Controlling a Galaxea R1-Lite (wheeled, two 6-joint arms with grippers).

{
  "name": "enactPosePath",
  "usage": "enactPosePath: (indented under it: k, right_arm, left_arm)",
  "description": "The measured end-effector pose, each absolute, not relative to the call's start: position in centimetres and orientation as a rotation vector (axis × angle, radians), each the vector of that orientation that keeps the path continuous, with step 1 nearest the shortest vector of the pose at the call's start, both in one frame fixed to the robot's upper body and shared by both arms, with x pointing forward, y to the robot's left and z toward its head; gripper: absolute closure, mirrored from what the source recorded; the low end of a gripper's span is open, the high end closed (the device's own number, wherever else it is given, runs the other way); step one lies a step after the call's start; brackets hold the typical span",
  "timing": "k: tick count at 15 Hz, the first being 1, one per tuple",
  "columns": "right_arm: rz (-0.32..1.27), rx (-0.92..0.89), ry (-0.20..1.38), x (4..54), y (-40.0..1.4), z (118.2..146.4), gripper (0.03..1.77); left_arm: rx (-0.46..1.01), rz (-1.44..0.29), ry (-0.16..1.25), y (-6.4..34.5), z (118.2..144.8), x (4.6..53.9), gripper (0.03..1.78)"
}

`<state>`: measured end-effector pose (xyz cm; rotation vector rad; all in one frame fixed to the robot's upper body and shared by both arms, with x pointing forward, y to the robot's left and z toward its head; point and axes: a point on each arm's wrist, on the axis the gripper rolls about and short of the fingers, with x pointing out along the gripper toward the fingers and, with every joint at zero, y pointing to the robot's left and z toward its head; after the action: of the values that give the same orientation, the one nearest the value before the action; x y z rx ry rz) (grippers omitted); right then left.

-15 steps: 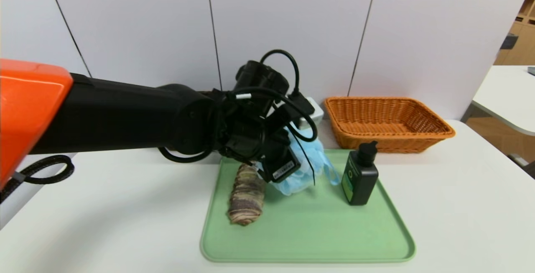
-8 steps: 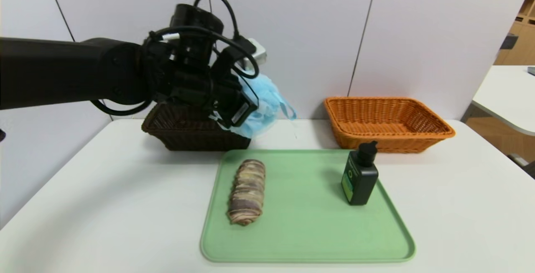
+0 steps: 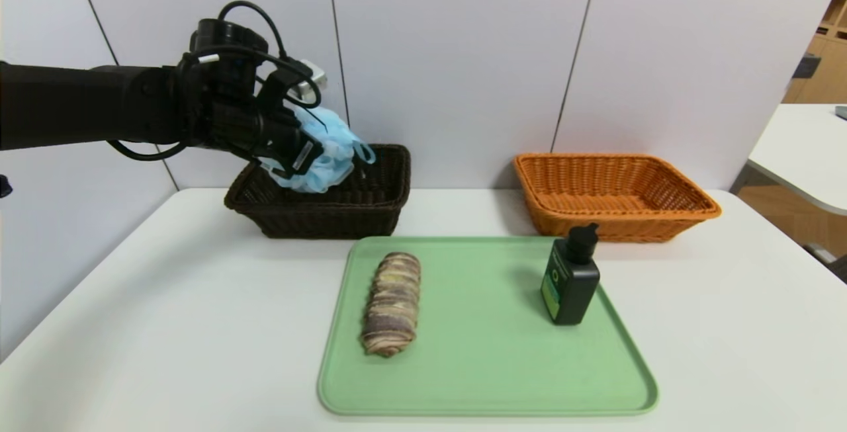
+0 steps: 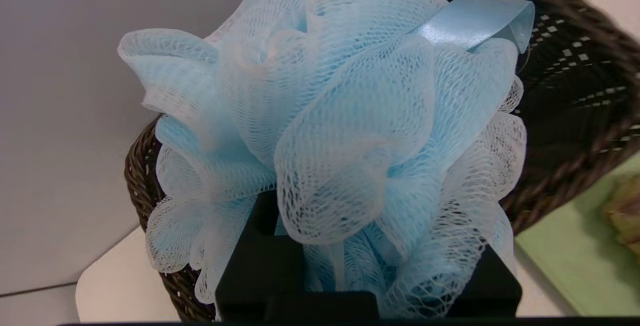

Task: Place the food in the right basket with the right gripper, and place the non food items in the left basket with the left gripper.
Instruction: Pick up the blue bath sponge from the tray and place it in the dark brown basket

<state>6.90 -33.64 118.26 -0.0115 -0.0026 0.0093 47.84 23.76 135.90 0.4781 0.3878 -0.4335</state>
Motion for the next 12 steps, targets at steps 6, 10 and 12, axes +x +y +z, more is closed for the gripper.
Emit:
enactPosePath:
  k: [6,10,12]
  right_arm:
    - [0.010,-0.011,-0.003,6.9,-33.6,118.3,0.10]
    - [0.010,-0.012,-0.003,6.9,-33.6,118.3,0.10]
    - [0.010,-0.011,-0.003,6.9,-33.6,118.3,0.10]
  left_arm:
    - [0.431,-0.343,0.355,26.2,132.5,52.1,1.29]
    - [0.414,-0.340,0.398,26.4,130.5,53.1,1.29]
    - [0.413,-0.338,0.410,26.6,130.0,53.3,1.29]
